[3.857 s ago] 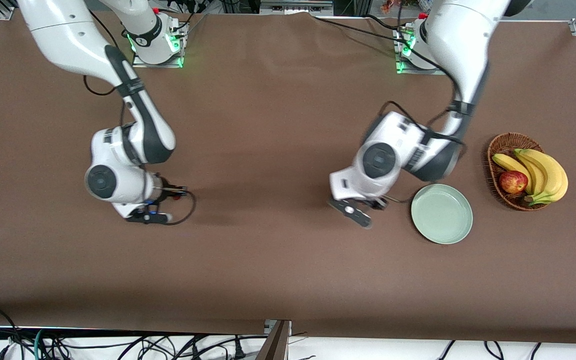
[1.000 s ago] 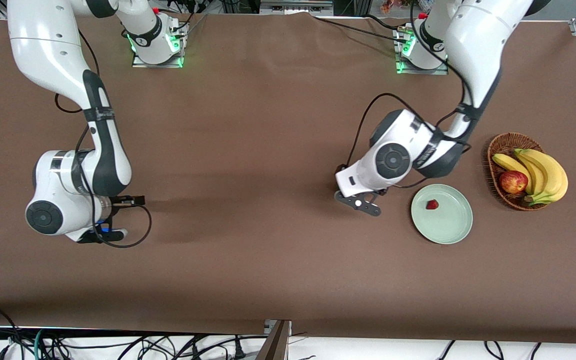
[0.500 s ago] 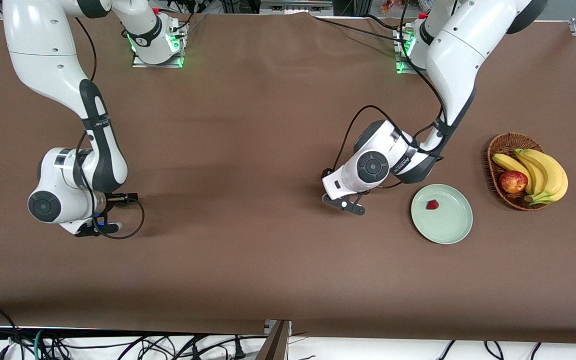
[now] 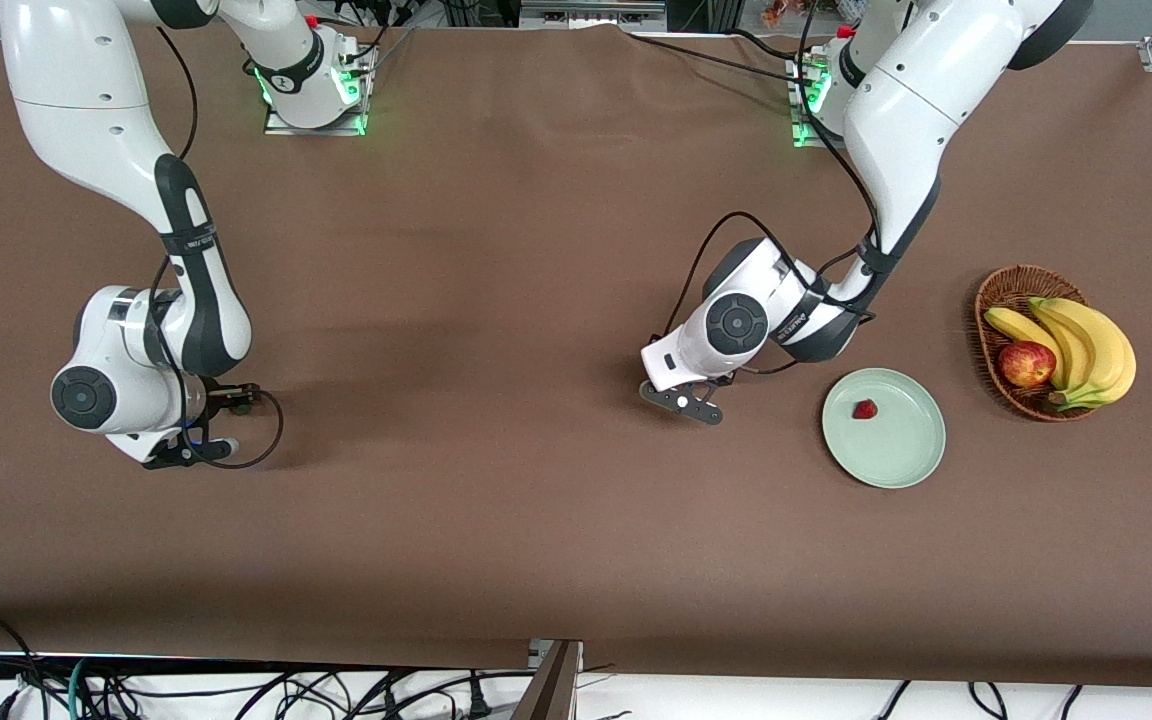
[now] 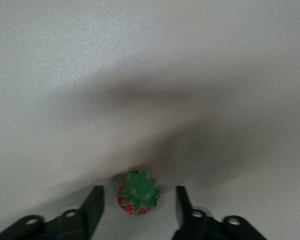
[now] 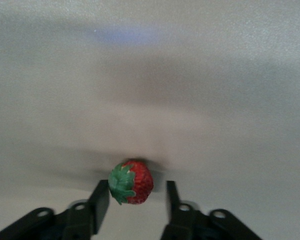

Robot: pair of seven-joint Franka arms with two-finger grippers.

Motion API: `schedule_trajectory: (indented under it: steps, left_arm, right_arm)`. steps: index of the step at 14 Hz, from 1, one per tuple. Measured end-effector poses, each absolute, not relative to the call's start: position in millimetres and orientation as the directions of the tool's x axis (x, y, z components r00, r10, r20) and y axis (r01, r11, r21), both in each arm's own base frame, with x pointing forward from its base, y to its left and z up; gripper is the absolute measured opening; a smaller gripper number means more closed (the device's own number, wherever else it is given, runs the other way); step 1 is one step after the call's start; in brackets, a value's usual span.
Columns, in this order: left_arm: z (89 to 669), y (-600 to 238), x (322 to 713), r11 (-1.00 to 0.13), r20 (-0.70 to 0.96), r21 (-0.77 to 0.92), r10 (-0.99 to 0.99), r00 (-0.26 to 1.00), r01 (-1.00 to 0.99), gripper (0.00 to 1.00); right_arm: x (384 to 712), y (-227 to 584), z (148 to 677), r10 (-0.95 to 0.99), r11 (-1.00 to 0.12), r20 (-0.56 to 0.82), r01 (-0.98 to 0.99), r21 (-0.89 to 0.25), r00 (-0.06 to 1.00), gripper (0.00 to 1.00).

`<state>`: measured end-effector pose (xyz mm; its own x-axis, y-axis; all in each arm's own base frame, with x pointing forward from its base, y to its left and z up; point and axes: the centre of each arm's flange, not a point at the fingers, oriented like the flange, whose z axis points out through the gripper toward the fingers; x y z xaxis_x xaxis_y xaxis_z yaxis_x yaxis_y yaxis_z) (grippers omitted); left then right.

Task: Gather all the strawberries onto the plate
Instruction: 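Carry the strawberry over the plate while the right gripper lifts the last strawberry, then release the strawberry onto the plate while the right gripper sets the last mid-table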

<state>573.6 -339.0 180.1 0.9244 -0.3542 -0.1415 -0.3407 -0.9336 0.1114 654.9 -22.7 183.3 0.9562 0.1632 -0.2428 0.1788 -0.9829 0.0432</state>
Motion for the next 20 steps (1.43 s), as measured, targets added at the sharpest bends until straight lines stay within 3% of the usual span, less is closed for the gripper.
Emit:
schedule_trajectory:
  steps: [2, 3, 7, 10, 15, 20]
  left_arm:
    - [180.1, -339.0, 573.6, -0.934, -0.141, 0.111, -0.354, 0.924, -0.341, 0.38]
    - [180.5, -339.0, 573.7, -0.933, -0.141, 0.111, -0.354, 0.924, -0.341, 0.32]
    - [189.8, -327.1, 584.3, -0.941, -0.132, 0.105, -0.334, 0.933, -0.322, 0.32]
    - [236.0, -283.2, 606.7, -0.957, -0.171, 0.059, -0.289, 0.942, -0.283, 0.32]
    - [288.7, -171.7, 638.1, -0.906, -0.214, 0.065, -0.422, 0.881, -0.418, 0.32]
    - [274.2, -86.6, 661.2, -0.783, -0.179, 0.15, -0.623, 0.762, -0.604, 0.32]
  right_arm:
    - [655.0, -23.5, 184.3, 0.162, -0.983, -0.242, 0.178, 0.044, 0.957, 0.33]
    - [655.1, -23.9, 184.4, 0.161, -0.983, -0.241, 0.177, 0.044, 0.957, 0.33]
    - [657.4, -7.2, 197.9, 0.164, -0.985, -0.239, 0.171, 0.008, 0.957, 0.33]
    - [659.6, 51.3, 232.8, 0.121, -0.992, -0.259, 0.113, -0.048, 0.958, 0.33]
    - [646.3, 205.8, 260.7, -0.146, -0.979, -0.261, -0.176, -0.099, 0.954, 0.33]
    - [607.2, 375.1, 265.8, -0.369, -0.878, -0.188, -0.408, -0.249, 0.91, 0.33]
